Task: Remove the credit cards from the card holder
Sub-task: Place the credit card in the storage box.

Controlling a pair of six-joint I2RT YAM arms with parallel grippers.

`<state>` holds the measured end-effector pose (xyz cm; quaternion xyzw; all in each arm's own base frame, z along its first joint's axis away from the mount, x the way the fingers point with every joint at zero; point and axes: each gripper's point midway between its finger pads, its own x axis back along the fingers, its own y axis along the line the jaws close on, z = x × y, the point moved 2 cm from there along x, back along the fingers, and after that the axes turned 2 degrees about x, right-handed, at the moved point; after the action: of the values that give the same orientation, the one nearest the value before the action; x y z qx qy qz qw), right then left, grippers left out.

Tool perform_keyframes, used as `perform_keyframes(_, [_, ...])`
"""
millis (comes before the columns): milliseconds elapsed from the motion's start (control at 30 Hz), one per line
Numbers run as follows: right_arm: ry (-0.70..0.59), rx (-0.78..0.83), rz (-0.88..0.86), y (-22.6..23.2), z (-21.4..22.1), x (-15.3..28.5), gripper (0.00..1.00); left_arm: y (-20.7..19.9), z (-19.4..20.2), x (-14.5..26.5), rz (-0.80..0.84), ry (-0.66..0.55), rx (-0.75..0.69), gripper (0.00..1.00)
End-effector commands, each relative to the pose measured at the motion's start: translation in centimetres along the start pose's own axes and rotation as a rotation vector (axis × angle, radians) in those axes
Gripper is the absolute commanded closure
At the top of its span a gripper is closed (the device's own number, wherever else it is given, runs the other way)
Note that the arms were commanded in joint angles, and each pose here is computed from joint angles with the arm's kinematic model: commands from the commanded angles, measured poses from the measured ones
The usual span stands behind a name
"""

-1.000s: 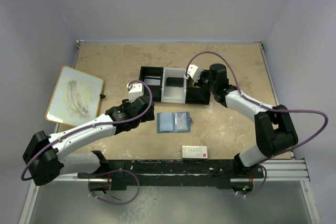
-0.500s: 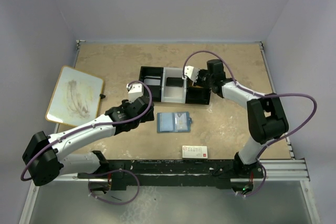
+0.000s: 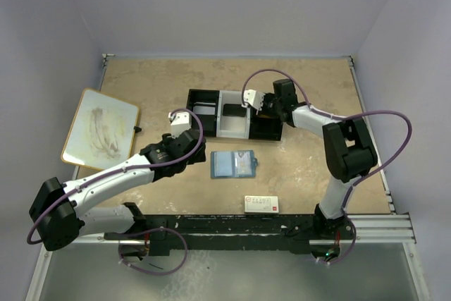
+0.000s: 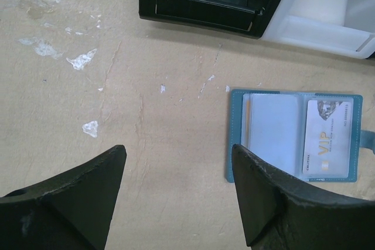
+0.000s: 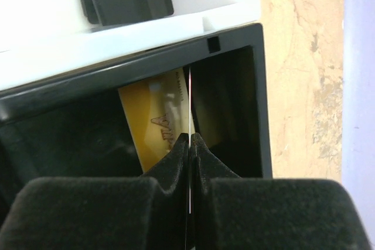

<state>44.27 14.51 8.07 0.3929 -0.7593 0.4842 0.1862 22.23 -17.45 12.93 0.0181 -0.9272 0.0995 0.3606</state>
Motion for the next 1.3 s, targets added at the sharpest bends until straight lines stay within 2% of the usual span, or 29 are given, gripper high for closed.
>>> perform_keyframes(0, [0.006,0.045,0.054,-2.3,-0.5,-0.2,0.97,0.3,-1.2,0.4,-0.007,-0.044,0.019,0.29])
perform_keyframes(333, [0.053,0.060,0.045,-1.8,0.7,-1.0,0.93,0.3,-1.2,0.3,-0.007,-0.044,0.022,0.29])
perform_keyframes(500, [0.063,0.057,0.026,-1.6,0.8,-0.8,0.88,0.2,-1.1,0.2,-0.003,-0.039,0.019,0.29])
perform_keyframes(567, [0.067,0.054,0.016,-1.4,0.9,-0.8,0.81,0.2,-1.0,0.2,-0.002,-0.035,0.017,0.29])
perform_keyframes(733, [0.078,0.041,0.001,-1.0,1.1,-0.7,0.78,0.2,-0.8,0.2,0.001,-0.028,0.022,0.29])
perform_keyframes(800, [0.085,0.037,-0.005,-0.9,1.1,-0.6,0.66,0.2,-0.7,0.2,0.002,-0.026,0.023,0.29])
perform_keyframes(1267, [0.096,-0.028,-0.008,-0.5,1.4,-0.3,0.65,-0.2,-0.2,0.0,0.016,0.003,0.017,0.29])
